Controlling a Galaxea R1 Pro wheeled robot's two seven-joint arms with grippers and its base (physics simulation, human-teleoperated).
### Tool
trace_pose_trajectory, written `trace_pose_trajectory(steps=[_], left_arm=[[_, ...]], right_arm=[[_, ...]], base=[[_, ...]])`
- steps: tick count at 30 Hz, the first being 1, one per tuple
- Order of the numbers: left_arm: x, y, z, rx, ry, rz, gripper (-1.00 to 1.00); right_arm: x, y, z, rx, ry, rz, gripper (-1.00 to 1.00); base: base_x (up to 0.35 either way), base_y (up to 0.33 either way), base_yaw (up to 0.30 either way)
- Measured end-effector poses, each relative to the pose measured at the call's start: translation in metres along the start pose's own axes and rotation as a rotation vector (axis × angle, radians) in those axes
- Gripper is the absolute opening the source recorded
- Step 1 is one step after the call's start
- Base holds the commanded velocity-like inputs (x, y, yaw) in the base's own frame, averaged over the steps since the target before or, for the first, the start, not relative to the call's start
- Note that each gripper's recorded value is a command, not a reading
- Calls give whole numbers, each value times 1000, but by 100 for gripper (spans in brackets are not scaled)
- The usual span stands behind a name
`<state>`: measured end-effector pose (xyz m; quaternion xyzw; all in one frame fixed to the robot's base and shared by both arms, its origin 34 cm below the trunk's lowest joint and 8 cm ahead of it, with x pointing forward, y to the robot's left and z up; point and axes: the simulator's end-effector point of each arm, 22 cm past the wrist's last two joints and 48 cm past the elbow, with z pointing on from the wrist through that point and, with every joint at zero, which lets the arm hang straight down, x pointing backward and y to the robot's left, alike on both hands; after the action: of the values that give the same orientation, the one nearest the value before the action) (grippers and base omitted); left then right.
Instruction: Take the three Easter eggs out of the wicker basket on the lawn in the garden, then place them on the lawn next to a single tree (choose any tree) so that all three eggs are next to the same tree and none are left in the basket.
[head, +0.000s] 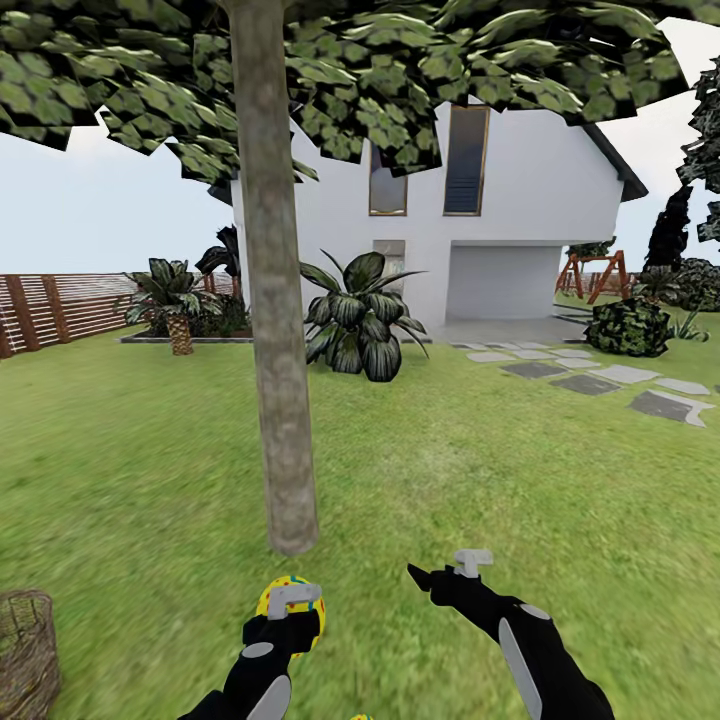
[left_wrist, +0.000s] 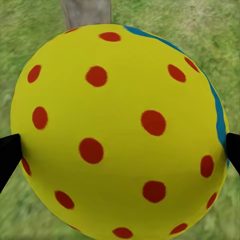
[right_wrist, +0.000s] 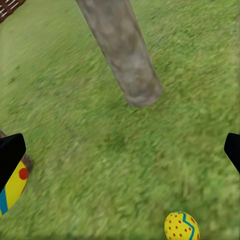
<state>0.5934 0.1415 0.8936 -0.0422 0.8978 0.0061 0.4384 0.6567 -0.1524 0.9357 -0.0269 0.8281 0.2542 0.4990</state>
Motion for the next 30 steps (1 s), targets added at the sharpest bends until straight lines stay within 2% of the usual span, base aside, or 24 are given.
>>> trace_pose_trajectory(steps=[5, 9, 13, 20, 23, 30], left_arm=[[-1, -1, 6, 8, -28, -23, -100], [24, 7, 22, -8, 3, -31, -100], [43, 6, 33, 17, 29, -25, -100], [73, 15, 55, 5, 37, -27, -100], [82, 19, 68, 2, 27, -28, -100], [89, 26, 79, -14, 10, -32, -100]], right_arm=[[4, -2, 3, -1, -1, 1, 100], [7, -4, 6, -1, -1, 0, 100], [10, -6, 8, -1, -1, 1, 100], [16, -10, 12, -2, 0, 1, 100], [17, -12, 14, -1, -10, -3, 100], [23, -15, 18, -4, -15, -6, 100]], base=[[0, 0, 1], [0, 0, 0], [0, 0, 0], [0, 0, 0], [0, 0, 0], [0, 0, 0]])
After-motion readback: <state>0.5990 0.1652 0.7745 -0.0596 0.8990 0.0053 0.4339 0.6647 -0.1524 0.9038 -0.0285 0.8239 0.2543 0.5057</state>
